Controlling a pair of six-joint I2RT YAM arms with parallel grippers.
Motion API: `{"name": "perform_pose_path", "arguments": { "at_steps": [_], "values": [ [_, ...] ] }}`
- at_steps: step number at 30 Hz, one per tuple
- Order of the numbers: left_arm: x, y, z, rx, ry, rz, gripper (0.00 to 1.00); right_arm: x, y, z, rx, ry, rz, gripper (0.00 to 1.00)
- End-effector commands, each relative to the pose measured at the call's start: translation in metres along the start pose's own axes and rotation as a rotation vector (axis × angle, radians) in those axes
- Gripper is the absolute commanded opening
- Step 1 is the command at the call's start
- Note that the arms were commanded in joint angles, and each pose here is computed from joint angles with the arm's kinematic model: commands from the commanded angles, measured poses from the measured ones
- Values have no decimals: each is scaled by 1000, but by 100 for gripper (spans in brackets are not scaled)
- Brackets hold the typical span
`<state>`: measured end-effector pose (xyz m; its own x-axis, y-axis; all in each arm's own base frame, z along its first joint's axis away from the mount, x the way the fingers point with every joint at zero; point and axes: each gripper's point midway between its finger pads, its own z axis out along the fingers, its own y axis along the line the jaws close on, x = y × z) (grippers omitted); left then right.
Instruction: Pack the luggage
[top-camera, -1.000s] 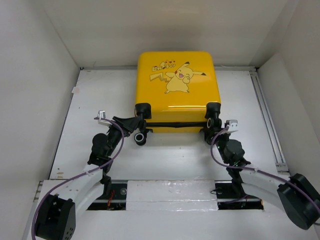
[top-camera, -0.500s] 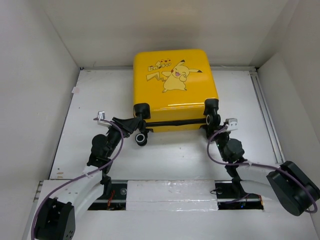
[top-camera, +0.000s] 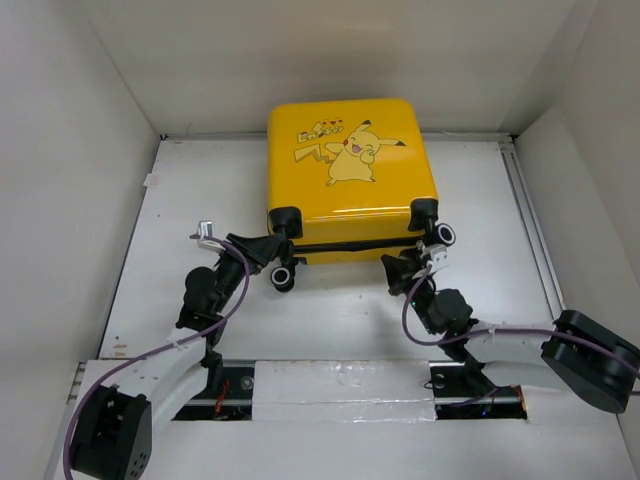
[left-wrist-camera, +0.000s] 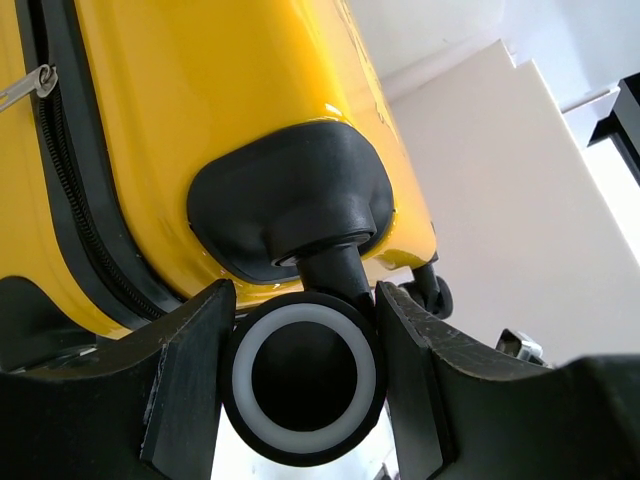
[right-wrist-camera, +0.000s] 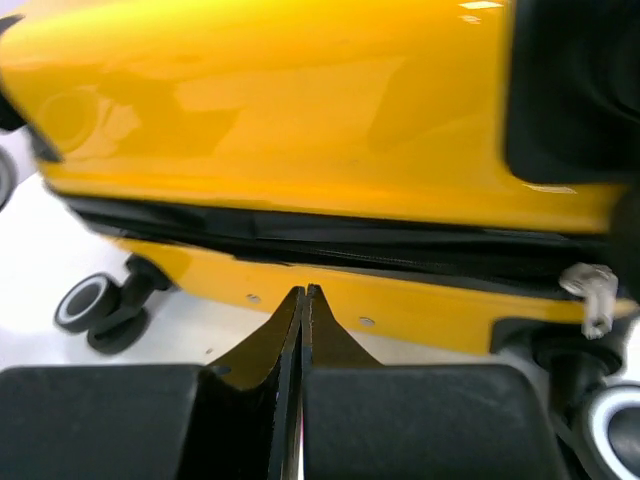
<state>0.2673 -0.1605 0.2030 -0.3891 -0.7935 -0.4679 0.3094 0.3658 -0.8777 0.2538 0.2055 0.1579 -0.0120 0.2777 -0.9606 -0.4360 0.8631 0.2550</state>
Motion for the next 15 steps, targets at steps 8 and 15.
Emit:
{"name": "perform_pose_path", "arguments": {
  "at_steps": [8,15],
  "values": [
    [-32,-59,0,168,-96,-25,0,-3,-76,-7,309,-77,228,40],
    [-39,-74,-4,211,-112,-40,0,-16,-102,-6,358,-87,243,63]
  ]
}}
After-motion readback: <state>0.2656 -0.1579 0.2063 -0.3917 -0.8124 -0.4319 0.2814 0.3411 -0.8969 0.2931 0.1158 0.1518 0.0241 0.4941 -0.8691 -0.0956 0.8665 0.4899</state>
